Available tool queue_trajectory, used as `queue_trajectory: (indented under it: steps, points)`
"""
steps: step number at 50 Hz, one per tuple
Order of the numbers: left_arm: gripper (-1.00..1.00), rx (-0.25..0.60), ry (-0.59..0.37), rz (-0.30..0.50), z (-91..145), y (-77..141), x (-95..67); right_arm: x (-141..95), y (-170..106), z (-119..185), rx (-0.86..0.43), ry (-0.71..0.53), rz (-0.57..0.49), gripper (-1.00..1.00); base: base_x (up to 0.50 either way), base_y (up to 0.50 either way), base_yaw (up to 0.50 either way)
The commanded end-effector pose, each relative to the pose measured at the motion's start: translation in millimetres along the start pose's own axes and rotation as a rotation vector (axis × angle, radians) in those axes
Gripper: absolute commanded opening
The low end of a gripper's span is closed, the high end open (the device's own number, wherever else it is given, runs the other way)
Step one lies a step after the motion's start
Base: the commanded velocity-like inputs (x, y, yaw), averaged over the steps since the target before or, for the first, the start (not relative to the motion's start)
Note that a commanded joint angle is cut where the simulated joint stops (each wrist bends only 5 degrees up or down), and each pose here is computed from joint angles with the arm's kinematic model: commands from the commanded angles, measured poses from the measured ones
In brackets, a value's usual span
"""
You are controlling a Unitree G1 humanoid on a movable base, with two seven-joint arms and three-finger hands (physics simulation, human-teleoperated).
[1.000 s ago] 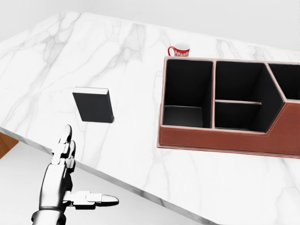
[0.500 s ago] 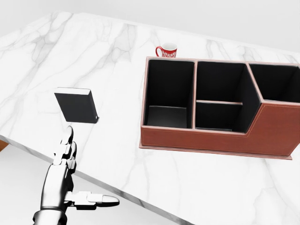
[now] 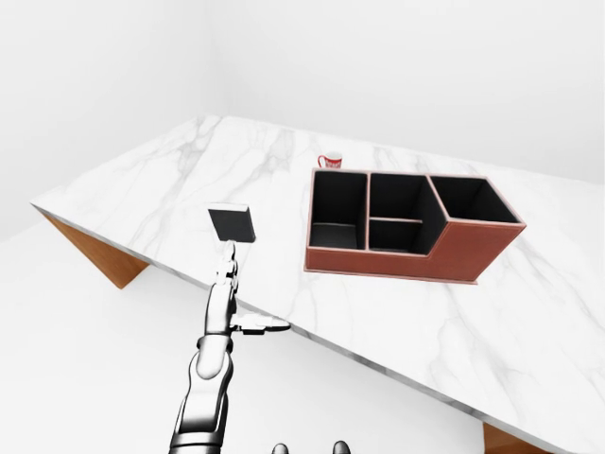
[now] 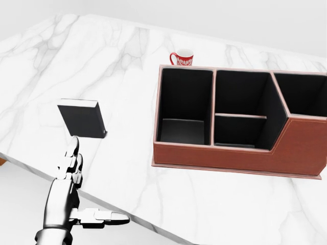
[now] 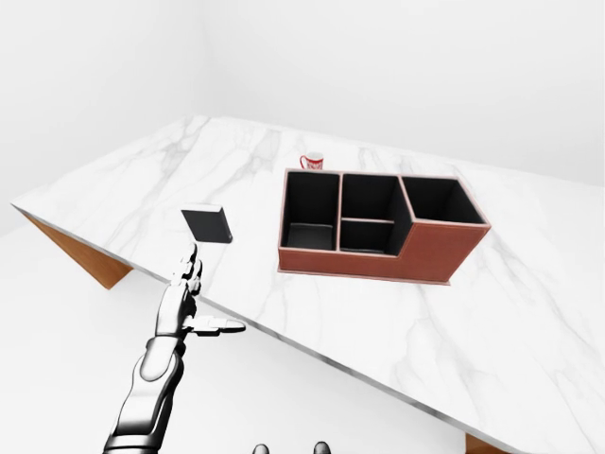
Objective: Pick up the book and place it in the left compartment of the caddy.
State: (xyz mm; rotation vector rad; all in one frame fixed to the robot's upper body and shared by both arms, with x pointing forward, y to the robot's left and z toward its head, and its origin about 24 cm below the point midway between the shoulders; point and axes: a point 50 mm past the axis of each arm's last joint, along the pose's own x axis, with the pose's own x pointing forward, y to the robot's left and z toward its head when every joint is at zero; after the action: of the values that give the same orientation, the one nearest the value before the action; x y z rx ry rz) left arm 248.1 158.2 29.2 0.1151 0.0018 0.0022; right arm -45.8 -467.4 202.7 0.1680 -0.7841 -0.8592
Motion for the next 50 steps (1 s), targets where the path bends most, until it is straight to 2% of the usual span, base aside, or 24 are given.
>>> queue_trajectory:
  steps: [1,50]
  points:
    - [1.00,0.001,0.000,0.000,0.1,0.0,0.1,-0.3,0.0,0.2,-0.003,0.002,0.003,1.00,0.19,0.09,0.00]
    - [1.00,-0.001,0.001,0.004,-0.3,0.2,0.5,0.2,0.4,-0.1,-0.008,0.002,0.000,1.00,0.17,0.09,0.00]
